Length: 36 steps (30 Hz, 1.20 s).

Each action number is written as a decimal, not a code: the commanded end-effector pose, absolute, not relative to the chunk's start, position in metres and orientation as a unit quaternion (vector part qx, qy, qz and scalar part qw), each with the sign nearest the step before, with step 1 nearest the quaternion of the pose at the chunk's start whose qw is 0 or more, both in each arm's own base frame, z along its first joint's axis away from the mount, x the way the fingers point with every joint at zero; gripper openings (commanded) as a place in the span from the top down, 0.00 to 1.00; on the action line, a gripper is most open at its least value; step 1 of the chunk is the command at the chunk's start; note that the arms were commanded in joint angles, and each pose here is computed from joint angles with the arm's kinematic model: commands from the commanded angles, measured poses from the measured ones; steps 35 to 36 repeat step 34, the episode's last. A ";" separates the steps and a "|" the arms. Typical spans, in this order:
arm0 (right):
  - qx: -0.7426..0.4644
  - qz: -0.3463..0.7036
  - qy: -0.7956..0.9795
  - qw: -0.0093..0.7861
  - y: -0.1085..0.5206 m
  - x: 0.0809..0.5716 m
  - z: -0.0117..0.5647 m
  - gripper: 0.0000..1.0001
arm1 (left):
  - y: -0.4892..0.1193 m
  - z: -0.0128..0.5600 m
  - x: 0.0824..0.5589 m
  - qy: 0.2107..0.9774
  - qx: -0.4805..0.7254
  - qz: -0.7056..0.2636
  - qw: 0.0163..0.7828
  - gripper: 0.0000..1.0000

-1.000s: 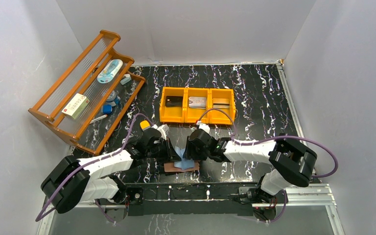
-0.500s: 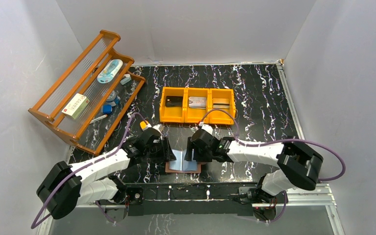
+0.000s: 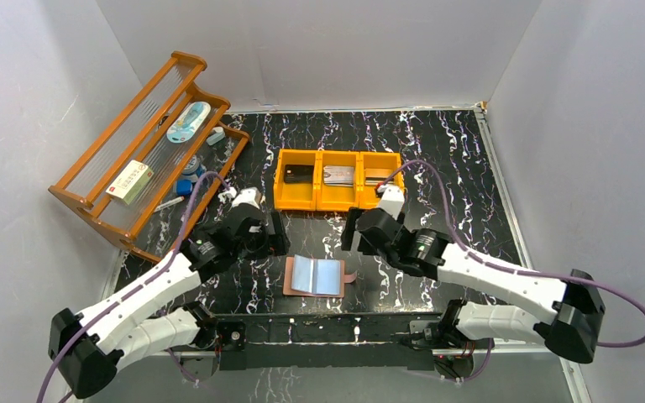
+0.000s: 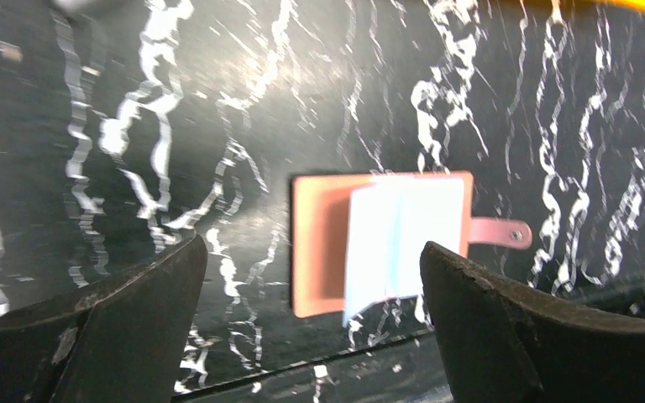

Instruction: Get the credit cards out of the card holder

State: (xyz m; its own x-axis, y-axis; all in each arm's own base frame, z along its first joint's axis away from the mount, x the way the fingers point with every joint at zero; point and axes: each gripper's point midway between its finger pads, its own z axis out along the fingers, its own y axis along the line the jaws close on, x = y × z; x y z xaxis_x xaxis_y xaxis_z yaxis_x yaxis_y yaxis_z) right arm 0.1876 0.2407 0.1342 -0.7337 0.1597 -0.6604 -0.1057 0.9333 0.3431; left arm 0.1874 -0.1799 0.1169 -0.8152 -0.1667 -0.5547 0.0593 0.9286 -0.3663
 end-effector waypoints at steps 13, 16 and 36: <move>0.035 0.079 0.828 0.554 0.134 0.307 0.272 0.02 | -0.036 0.212 0.259 0.885 -0.100 0.024 0.454 0.02; 0.056 0.084 0.820 0.563 0.109 0.320 0.291 0.02 | -0.034 0.230 0.261 0.887 -0.100 0.027 0.450 0.02; 0.015 0.152 0.834 0.531 0.128 0.303 0.296 0.02 | -0.015 0.287 0.240 0.855 -0.149 0.027 0.497 0.02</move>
